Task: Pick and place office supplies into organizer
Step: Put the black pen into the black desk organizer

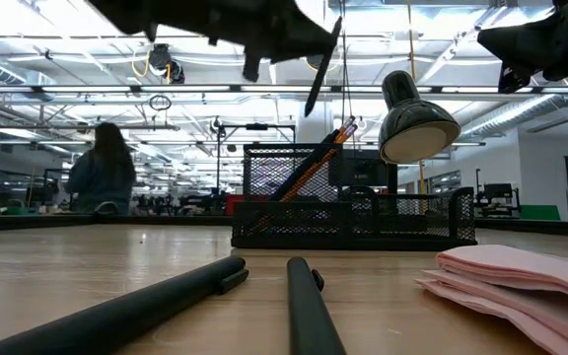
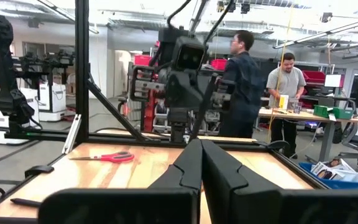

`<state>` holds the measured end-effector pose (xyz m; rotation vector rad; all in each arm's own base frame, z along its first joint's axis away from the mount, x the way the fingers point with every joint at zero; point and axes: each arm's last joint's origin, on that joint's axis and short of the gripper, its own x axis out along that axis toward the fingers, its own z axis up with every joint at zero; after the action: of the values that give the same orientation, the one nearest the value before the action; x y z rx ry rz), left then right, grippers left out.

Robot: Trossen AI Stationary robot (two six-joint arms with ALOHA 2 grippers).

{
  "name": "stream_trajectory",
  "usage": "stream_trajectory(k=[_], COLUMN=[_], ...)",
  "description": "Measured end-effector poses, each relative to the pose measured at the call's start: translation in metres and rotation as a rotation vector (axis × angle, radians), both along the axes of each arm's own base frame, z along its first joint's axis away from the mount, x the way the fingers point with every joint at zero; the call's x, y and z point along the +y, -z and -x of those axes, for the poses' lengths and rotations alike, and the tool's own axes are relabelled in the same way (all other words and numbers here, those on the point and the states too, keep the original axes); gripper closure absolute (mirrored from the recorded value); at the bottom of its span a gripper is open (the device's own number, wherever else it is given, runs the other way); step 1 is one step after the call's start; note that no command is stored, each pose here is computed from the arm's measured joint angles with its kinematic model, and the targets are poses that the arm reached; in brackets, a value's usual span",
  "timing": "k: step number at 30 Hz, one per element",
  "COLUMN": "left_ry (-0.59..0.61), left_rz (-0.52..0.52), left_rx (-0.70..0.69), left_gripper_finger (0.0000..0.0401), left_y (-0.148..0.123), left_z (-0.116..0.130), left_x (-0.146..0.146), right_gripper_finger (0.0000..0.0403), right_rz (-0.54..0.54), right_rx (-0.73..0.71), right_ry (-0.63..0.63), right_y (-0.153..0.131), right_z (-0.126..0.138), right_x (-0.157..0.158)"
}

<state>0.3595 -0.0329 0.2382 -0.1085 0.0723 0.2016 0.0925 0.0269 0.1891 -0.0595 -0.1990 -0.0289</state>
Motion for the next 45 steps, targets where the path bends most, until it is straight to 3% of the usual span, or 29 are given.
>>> stream_trajectory(k=[12,17,22,32,45], left_ry=[-0.037,-0.038,-0.036,-0.016,-0.019], left_rz=[-0.032,-0.059,-0.064,-0.05,-0.031], left_rx=[0.073,0.086,0.106,0.192,0.197], left_gripper_finger=[0.0381,0.0395,0.0381,0.0394,0.033], left_y=[0.034,0.037,0.043,0.085,0.089], left_z=[0.013,0.015,0.018,0.007,0.006], left_x=[-0.011,-0.01,-0.01,-0.011,-0.011], right_gripper_finger=[0.0403,0.0403,0.0403,0.0403,0.0403], right_rz=[0.013,0.009,0.01,0.018,0.021], right_rx=[-0.006,-0.007,-0.006,-0.005,-0.006], right_ry=[0.005,0.004,0.005,0.007,0.008], right_y=[-0.001,-0.001,-0.001,-0.001,-0.001], right_z=[0.0,0.0,0.0,0.0,0.0], right_x=[0.0,0.0,0.0,0.0,0.0])
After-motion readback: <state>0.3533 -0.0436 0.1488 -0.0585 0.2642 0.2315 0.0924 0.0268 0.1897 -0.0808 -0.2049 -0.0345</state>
